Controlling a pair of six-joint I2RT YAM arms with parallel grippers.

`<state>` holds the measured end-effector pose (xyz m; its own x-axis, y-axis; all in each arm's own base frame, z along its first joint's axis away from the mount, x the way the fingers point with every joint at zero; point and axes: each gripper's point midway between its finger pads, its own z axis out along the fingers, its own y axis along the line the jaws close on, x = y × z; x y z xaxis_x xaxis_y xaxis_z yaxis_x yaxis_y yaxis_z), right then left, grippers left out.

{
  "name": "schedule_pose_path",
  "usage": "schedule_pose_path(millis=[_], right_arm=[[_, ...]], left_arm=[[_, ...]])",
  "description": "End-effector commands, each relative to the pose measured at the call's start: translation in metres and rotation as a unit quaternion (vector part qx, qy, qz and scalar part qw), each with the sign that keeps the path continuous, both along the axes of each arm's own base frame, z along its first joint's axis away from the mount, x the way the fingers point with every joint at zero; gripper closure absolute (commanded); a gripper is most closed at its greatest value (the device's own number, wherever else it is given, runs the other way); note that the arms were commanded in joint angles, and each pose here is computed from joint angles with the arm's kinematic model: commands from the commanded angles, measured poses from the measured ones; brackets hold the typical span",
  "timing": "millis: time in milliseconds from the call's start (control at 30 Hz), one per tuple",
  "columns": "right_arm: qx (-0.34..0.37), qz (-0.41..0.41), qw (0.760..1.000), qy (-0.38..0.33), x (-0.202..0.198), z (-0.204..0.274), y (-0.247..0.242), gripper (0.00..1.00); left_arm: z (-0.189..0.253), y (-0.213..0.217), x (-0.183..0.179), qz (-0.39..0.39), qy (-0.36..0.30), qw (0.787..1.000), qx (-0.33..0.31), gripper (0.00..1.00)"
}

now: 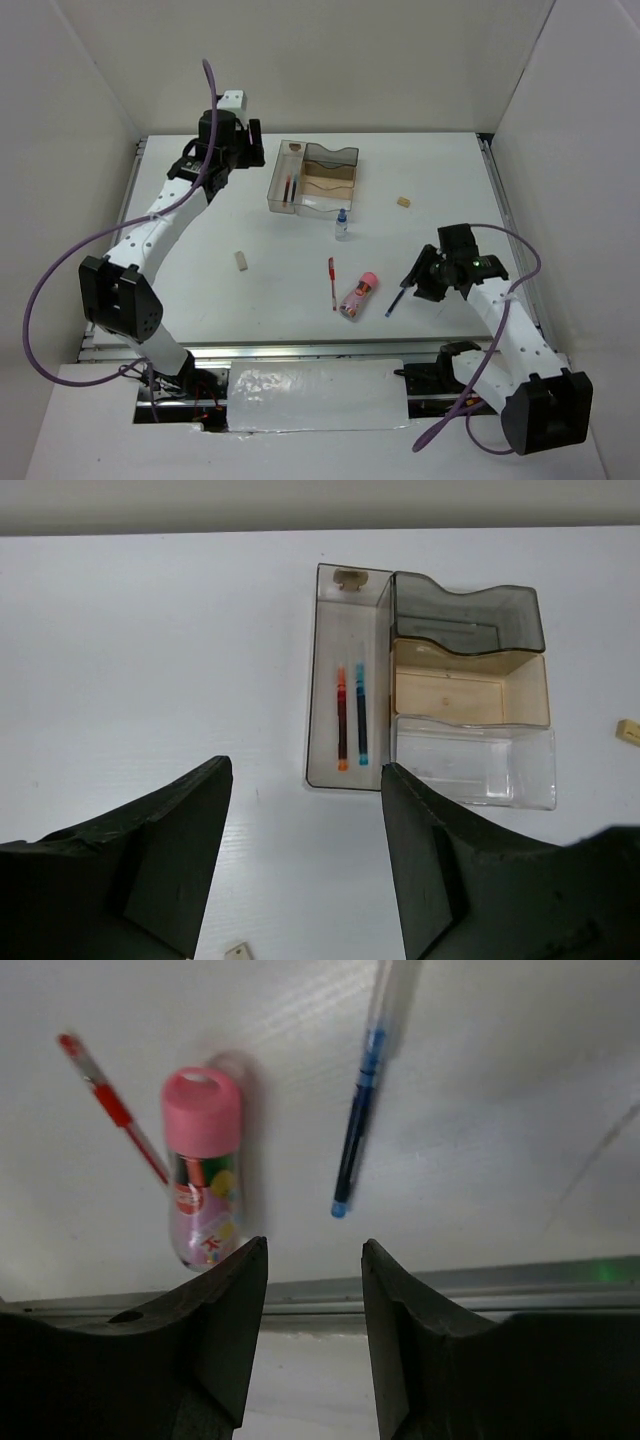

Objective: Sort the stationery into containers
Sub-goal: Pick up the pen from the center of the board.

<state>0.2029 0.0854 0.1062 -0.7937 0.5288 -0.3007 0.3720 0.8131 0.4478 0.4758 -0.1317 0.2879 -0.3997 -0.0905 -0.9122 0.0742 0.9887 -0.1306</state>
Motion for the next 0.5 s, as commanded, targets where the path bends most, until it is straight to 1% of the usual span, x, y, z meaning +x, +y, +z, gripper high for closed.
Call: schedule_pose_path(millis=[0,200,300,467], right_arm=[[-0.015,-0.047,0.996,0.073,-0.023,-0.021,-0.001,0.51],[-0.048,-0.042,0.993,0.104,-0.029,-0.042,-0.002,0.49],[-0.068,-0.043,0.989,0.121,-0.027,-0.051,-0.005,0.49],[-0.077,-0.045,0.986,0.137,-0.017,-0.057,-0.004,0.48]], left_arm=[[0.011,0.008,-0.003,0.014,-0.015,1.000,-0.005,0.27],[0.000,0.010,-0.006,0.013,-0.009,1.000,-0.010,0.27],[-0.007,0.013,-0.005,0.015,0.003,0.999,-0.029,0.26],[-0.014,0.025,-0.005,0.020,0.013,0.998,-0.051,0.26]])
